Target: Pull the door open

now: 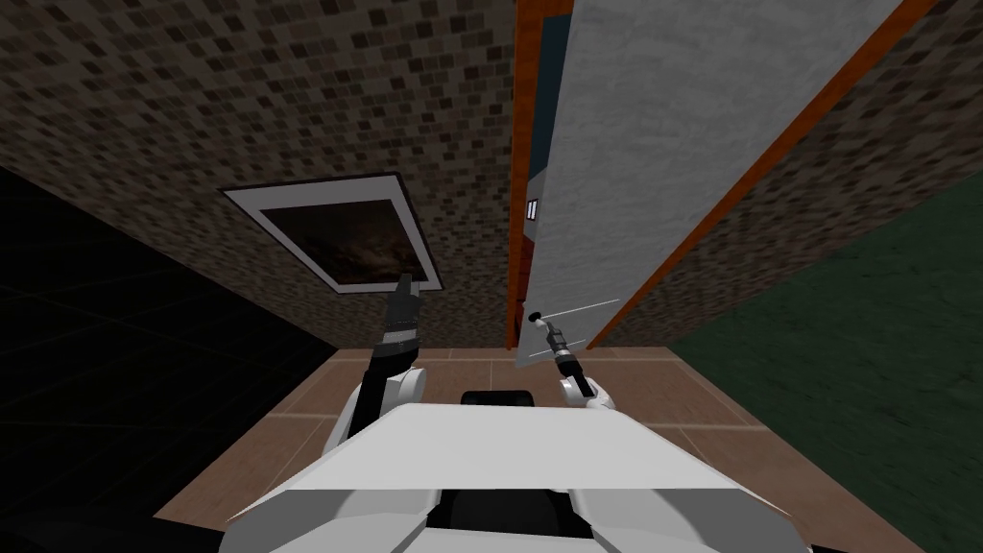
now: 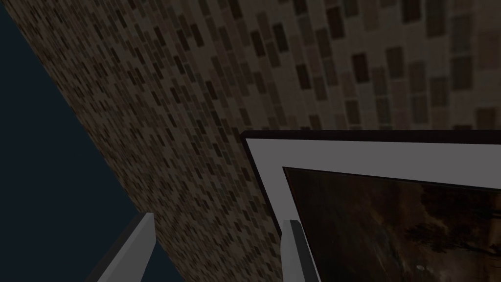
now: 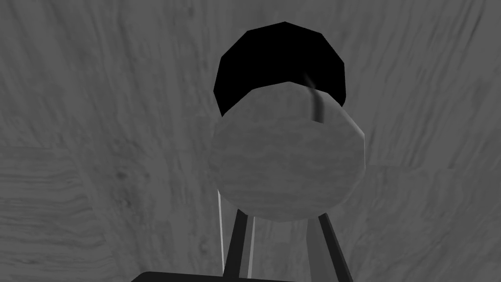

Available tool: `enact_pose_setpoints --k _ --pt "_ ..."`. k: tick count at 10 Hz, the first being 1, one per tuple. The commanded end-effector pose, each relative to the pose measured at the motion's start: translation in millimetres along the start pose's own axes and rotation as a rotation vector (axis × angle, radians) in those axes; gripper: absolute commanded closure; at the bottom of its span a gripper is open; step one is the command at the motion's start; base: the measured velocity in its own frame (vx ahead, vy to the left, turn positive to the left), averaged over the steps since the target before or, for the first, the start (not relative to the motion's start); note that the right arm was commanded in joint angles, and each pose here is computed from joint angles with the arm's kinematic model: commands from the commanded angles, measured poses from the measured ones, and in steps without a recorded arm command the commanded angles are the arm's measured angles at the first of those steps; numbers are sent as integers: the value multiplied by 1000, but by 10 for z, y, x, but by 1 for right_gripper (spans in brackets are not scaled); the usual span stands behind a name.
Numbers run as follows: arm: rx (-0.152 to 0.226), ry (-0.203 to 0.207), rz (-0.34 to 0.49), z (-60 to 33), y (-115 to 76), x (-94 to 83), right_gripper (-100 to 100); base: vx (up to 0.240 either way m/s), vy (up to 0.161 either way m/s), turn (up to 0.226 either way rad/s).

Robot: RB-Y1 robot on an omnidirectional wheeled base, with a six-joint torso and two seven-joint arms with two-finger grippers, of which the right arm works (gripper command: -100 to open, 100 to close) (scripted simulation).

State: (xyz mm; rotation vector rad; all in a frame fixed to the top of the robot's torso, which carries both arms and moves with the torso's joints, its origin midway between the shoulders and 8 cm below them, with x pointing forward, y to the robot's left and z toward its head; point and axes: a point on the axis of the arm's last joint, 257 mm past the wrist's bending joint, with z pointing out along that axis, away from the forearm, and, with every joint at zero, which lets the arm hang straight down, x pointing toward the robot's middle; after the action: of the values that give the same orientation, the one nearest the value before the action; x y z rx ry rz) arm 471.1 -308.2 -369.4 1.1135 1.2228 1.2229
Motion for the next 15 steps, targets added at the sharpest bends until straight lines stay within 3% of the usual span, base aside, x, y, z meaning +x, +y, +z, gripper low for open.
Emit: enact_pose_setpoints --k 1,7,8,15 --pt "-7 43 25 39 -8 320 100 -10 -11 -29" --pt "-7 43 25 40 -6 321 100 2 -1 4" --pt "10 -3 50 10 -4 13 100 -22 -35 43" --pt "9 -19 240 -15 -21 -47 100 -58 -29 97"
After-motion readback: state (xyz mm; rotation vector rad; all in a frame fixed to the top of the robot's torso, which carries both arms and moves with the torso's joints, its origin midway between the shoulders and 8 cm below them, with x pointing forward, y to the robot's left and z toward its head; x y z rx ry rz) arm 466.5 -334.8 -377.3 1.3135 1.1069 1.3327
